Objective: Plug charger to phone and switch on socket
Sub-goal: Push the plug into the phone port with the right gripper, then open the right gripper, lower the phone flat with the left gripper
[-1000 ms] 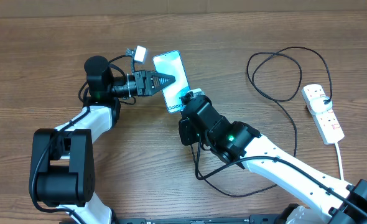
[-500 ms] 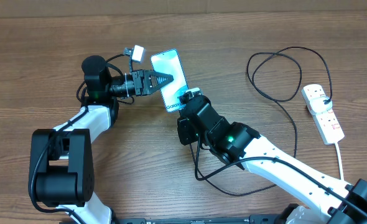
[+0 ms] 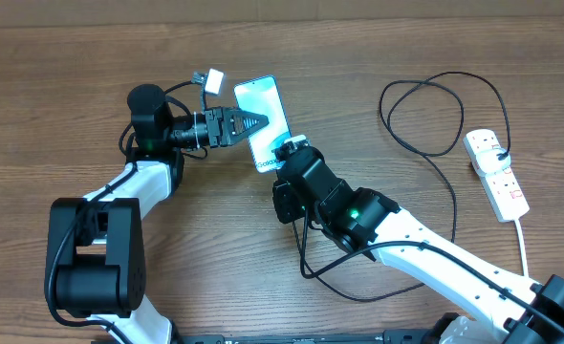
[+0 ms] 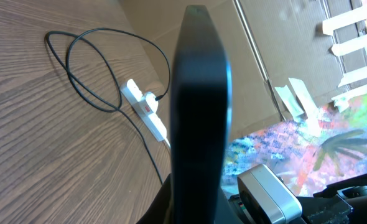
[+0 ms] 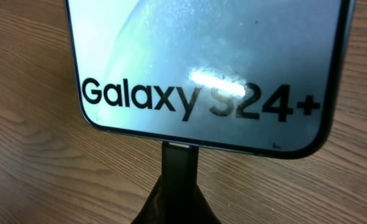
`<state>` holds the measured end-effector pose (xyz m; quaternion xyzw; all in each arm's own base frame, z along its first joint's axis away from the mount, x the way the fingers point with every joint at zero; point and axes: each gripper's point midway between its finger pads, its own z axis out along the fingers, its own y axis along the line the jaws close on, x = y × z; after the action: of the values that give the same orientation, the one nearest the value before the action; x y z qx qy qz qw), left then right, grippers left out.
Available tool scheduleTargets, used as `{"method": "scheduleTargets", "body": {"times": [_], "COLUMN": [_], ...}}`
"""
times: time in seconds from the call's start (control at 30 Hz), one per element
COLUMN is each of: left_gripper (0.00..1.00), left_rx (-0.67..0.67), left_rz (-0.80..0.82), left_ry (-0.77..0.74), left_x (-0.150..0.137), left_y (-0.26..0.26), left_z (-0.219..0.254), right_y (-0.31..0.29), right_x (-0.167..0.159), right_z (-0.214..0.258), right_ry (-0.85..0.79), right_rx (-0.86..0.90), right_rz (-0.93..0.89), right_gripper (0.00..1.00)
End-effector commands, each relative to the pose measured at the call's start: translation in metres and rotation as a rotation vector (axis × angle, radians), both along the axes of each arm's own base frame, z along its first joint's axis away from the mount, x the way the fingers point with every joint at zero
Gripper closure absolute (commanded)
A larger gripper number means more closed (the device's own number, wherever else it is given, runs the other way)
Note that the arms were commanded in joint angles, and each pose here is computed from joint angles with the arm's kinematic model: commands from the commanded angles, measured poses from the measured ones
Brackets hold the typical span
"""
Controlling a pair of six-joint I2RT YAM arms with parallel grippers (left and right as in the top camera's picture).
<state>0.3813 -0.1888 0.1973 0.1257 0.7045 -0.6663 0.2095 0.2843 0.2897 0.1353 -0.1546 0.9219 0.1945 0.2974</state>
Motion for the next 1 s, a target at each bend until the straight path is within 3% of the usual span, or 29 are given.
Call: {"method": "scheduleTargets", "body": {"times": [0.0, 0.47, 0.83, 0.97], "left_gripper": [0.95, 0.96, 0.95, 0.95], "left_rx": [-0.021, -0.024, -0.019, -0.01], "left_rz": [-0.213, -0.231, -0.207, -0.164], "left_ry": [-0.023, 0.0, 0.035, 0.034], "left_x": [-0.039, -0.049, -0.052, -0.045], "left_y": [-0.021, -0.02, -0.019, -0.019], "left_z": [0.0, -0.011, -0.022, -0.023], "right_y": [0.01, 0.017, 0.014, 0.015], "right_x": [0.03, 0.035, 0.031, 0.018], "right_z": [0.055, 0.081, 0.075, 0.064], "right_ry": [-0.163, -0.195, -0.168, -0.1], "right_rx": [0.065, 0.101, 0.079, 0.071], "right_rz": [-0.038, -0.036, -0.03, 0.012], "right_gripper": [0.96, 0.96, 0.96, 0.79]}}
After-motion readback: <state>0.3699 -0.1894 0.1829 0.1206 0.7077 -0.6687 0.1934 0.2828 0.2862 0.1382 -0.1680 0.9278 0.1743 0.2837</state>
